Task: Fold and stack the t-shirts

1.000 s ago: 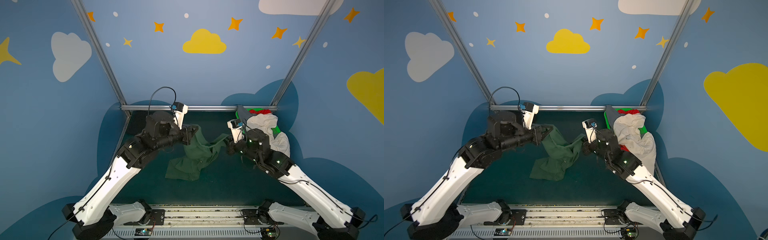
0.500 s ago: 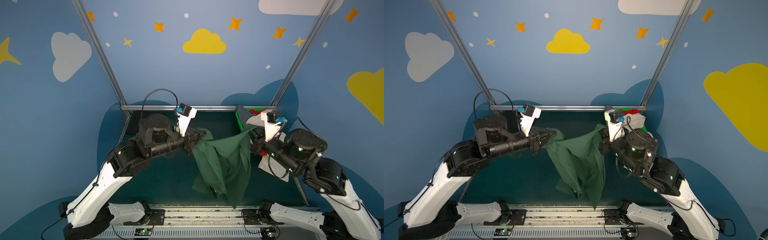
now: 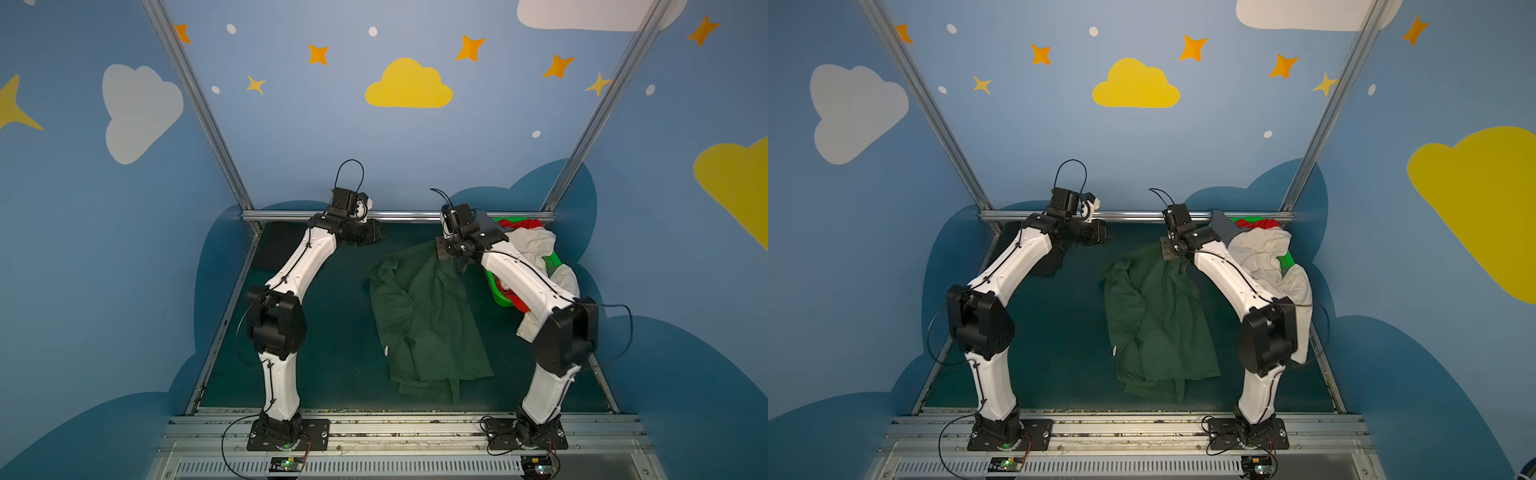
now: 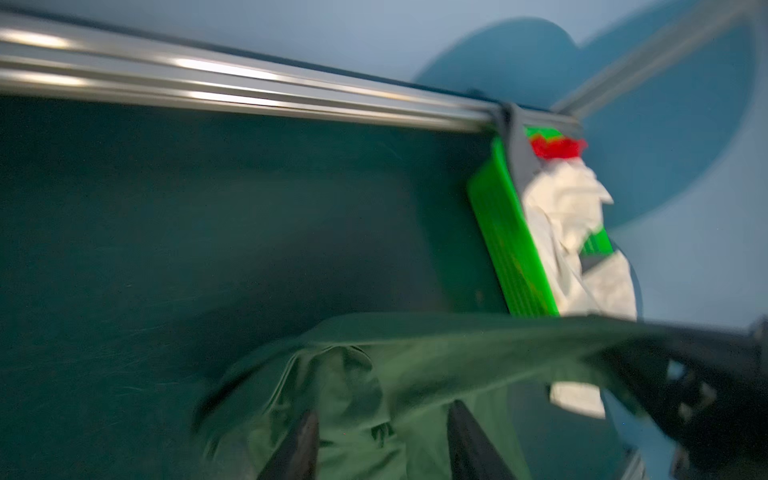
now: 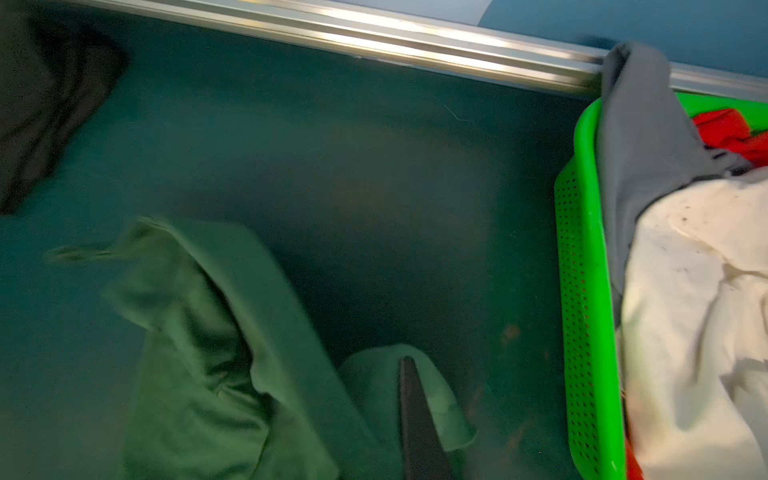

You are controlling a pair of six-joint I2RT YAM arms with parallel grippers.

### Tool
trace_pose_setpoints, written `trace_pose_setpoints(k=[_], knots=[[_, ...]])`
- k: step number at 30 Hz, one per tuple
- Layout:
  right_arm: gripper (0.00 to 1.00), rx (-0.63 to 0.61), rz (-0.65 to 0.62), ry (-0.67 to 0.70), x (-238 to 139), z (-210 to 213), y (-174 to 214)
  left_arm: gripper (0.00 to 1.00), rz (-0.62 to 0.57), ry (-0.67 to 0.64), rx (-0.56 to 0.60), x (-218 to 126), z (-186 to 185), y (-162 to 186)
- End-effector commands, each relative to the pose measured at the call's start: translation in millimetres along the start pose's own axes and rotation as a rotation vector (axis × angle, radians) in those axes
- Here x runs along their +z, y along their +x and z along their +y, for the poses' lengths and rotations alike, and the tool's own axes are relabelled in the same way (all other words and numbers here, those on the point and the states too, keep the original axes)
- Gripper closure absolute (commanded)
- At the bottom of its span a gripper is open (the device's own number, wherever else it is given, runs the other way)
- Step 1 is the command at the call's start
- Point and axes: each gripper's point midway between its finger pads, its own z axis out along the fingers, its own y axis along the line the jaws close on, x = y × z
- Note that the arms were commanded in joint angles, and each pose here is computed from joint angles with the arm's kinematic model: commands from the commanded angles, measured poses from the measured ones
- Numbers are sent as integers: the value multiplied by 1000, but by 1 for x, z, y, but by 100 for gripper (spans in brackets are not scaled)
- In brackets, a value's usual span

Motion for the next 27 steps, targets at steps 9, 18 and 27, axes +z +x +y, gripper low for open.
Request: trace_pose_setpoints(k=[9,18,27], knots=[[15,209,145,74,74,-57,-34,24,48,-333,25,-20,15,28],[4,338,56,-86,-8,-65,-1,22,91,-54,13,-35,-51,155],[5,438,228,-133,-58,-64,156,31,293,-67,-16,11,-74,254]])
